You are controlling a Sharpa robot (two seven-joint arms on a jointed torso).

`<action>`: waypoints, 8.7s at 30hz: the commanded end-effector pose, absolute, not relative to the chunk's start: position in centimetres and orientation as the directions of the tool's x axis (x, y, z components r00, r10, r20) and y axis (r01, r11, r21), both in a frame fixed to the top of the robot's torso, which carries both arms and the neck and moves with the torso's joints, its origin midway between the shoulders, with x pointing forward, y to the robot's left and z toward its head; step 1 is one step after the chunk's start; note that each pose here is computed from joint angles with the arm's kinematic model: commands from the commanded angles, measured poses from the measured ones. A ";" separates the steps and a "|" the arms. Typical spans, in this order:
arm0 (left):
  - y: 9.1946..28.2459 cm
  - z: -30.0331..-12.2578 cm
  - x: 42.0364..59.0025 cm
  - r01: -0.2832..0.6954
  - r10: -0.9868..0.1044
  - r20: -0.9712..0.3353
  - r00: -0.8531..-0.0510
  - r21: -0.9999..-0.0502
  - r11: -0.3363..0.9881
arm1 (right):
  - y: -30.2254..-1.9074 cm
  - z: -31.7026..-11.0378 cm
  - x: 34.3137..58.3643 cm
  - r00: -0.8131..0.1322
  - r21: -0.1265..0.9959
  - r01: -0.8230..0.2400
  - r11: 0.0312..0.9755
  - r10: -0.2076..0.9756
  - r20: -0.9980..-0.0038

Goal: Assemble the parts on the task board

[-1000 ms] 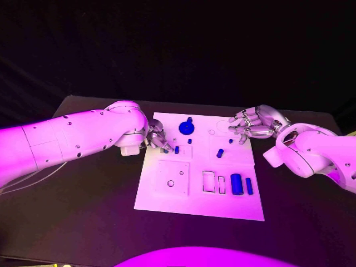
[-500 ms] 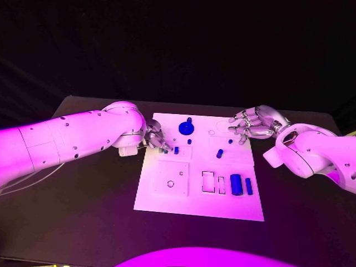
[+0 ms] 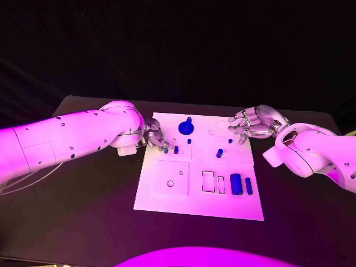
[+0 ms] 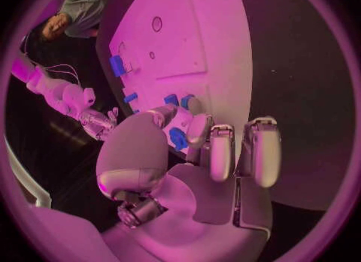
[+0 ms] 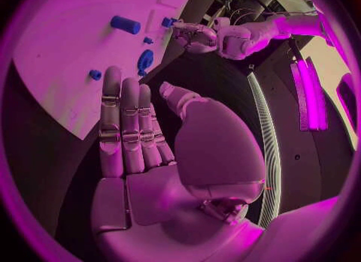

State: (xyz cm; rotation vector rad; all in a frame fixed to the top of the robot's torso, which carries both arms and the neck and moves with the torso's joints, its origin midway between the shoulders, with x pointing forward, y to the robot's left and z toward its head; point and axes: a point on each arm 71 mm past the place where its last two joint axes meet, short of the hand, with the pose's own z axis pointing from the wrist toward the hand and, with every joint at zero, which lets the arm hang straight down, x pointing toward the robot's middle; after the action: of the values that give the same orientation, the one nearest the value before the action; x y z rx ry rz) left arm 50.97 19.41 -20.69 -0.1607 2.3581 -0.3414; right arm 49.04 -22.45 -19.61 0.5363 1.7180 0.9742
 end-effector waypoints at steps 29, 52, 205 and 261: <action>19.9 -19.1 50.5 0.005 -0.333 -0.700 -0.632 -0.433 0.901 | -22.3 -19.7 48.9 -0.371 0.817 -0.115 0.565 0.739 -0.563; 21.1 -20.2 48.1 0.006 -0.344 -0.789 -0.508 -0.403 0.915 | -22.6 -19.6 48.9 -0.360 0.817 -0.117 0.565 0.743 -0.565; 16.8 -18.7 51.9 0.039 -0.155 -0.647 -0.746 -0.275 0.961 | -22.3 -20.3 48.9 -0.372 0.819 -0.112 0.562 0.741 -0.559; 17.0 -19.8 51.7 0.103 -0.060 -0.633 -0.772 -0.218 0.971 | -22.1 -20.4 49.0 -0.377 0.820 -0.114 0.560 0.740 -0.558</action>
State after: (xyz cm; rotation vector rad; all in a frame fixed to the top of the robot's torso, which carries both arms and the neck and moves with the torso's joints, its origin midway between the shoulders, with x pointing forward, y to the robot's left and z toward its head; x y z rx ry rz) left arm 51.81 17.24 -19.71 0.0055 2.4247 -0.3033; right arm 49.03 -22.29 -20.35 0.5385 1.7223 0.9802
